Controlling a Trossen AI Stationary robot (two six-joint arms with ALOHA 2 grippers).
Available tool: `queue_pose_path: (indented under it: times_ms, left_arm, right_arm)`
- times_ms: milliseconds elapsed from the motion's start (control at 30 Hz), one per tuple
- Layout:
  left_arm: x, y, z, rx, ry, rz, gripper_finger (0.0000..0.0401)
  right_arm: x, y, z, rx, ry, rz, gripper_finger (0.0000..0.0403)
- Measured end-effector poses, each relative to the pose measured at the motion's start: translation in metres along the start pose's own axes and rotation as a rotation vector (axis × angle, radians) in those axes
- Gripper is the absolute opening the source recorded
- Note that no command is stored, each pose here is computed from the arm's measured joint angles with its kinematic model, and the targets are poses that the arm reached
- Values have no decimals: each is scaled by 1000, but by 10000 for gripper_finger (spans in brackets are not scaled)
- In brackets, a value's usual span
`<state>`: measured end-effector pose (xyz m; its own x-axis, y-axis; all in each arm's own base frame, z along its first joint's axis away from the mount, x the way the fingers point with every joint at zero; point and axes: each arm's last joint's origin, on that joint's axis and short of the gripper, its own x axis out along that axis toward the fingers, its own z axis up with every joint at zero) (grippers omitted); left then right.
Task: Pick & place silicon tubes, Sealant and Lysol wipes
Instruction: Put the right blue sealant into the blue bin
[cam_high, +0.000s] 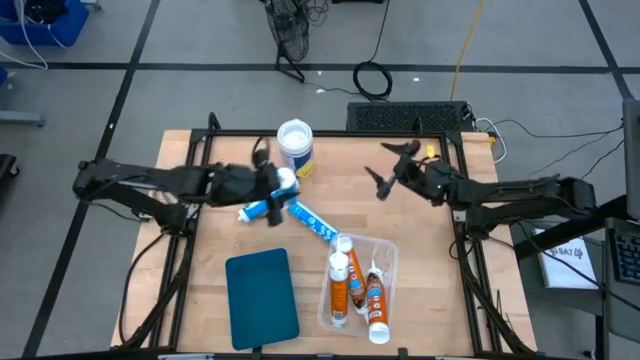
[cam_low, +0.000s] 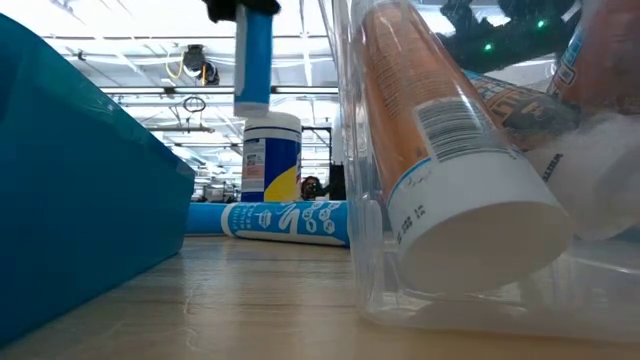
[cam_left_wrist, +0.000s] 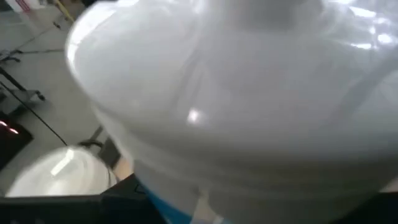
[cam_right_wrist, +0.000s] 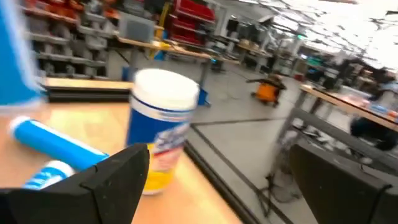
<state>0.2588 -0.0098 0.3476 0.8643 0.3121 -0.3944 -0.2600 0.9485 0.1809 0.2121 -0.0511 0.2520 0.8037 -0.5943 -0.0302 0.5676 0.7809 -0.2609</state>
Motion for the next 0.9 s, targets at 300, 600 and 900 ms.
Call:
queue_pose_path:
  times_ms: [300,600,900]
  left_arm:
    - [-44,-17,-47,-46,-88,23,210]
    - [-57,-13,-77,-426,-123,-75,210]
    - [-54,-55,-90,-664,92,-348,210]
  right_arm:
    - [-28,-13,-7,11,90,13,363]
    - [-46,-12,-28,106,43,135,363]
    - [-53,-9,-54,163,-36,118,363]
